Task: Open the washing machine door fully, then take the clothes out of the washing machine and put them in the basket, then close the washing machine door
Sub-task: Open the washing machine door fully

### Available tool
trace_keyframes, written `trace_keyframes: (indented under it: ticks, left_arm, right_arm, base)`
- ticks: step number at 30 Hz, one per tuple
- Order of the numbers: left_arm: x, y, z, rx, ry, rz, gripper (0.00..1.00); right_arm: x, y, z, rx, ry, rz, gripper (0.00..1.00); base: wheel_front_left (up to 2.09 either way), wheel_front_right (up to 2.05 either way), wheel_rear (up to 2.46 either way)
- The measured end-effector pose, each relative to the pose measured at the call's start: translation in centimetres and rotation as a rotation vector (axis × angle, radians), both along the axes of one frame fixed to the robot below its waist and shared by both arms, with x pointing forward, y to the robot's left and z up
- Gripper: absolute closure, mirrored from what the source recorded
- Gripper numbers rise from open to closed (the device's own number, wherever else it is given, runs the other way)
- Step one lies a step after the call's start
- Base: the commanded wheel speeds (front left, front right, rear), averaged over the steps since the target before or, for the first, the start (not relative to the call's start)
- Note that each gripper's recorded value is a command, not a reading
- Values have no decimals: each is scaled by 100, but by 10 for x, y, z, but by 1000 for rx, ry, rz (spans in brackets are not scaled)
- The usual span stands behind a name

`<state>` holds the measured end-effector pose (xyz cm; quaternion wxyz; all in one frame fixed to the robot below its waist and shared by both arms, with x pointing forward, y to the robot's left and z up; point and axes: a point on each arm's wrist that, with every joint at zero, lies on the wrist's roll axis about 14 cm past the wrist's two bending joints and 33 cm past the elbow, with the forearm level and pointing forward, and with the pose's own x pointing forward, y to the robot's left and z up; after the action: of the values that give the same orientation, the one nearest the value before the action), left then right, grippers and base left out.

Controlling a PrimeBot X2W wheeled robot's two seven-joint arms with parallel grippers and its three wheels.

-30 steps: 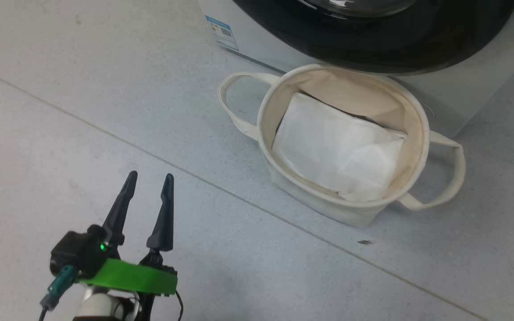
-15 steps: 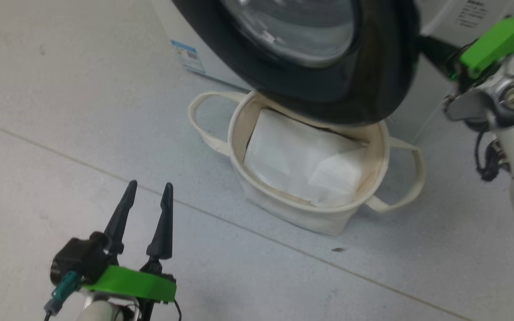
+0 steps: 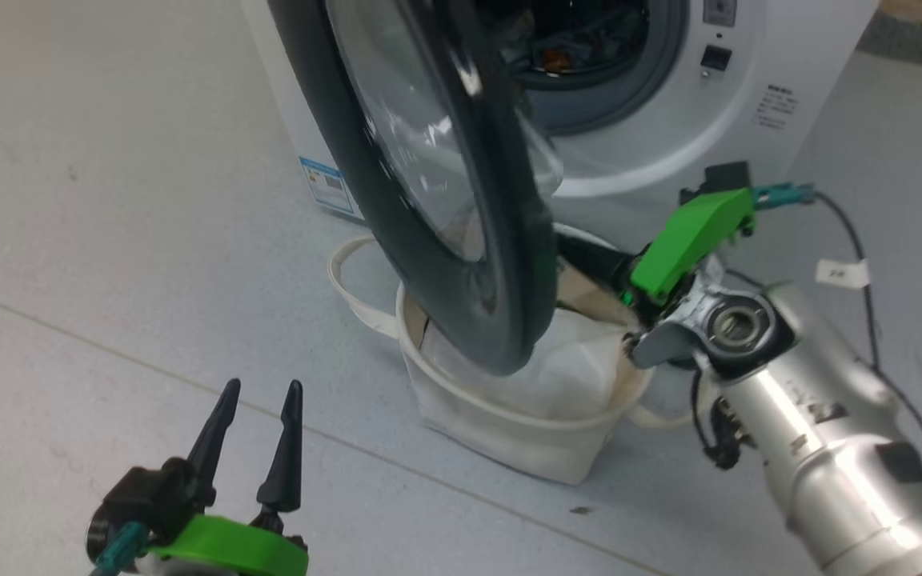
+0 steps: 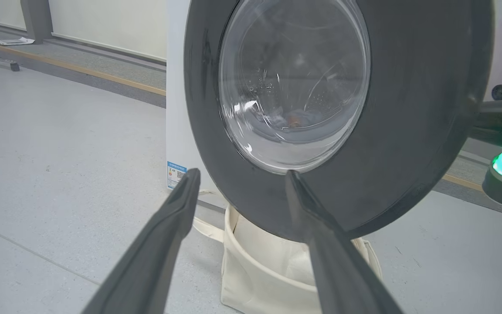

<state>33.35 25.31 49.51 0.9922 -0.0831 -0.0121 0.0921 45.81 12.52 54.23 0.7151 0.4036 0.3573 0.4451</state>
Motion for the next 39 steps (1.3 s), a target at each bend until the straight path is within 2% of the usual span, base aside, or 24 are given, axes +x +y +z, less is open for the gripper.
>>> trace_keyframes:
  ticks: [10,17,22,23,24,25,32,39]
  left_arm:
    - [-41,19,4,-12,-1,78,0]
    - [-60,27,10,-10,-20,112,0]
    - [-65,28,12,-12,-25,116,0]
    - [-65,28,11,-11,-24,112,0]
    - [-65,27,11,-13,-24,109,0]
    - [-65,26,11,-14,-24,104,0]
    - [-60,20,15,-6,-35,78,0]
    - [-57,13,17,2,-36,50,0]
  right_arm:
    - [-64,46,12,59,48,114,100]
    - [-94,67,26,94,50,163,100]
    - [-98,67,31,102,29,140,100]
    - [-96,66,33,105,22,124,76]
    - [-95,64,34,106,13,109,16]
    - [-93,61,34,103,1,92,0]
    - [-88,41,31,81,-99,-11,0]
    - [-76,3,42,-16,-471,-132,0]
  base:
    - [0,0,0]
    - [0,0,0]
    - [0,0,0]
    - [0,0,0]
    - [0,0,0]
    - [0,0,0]
    - [0,0,0]
    - [0,0,0]
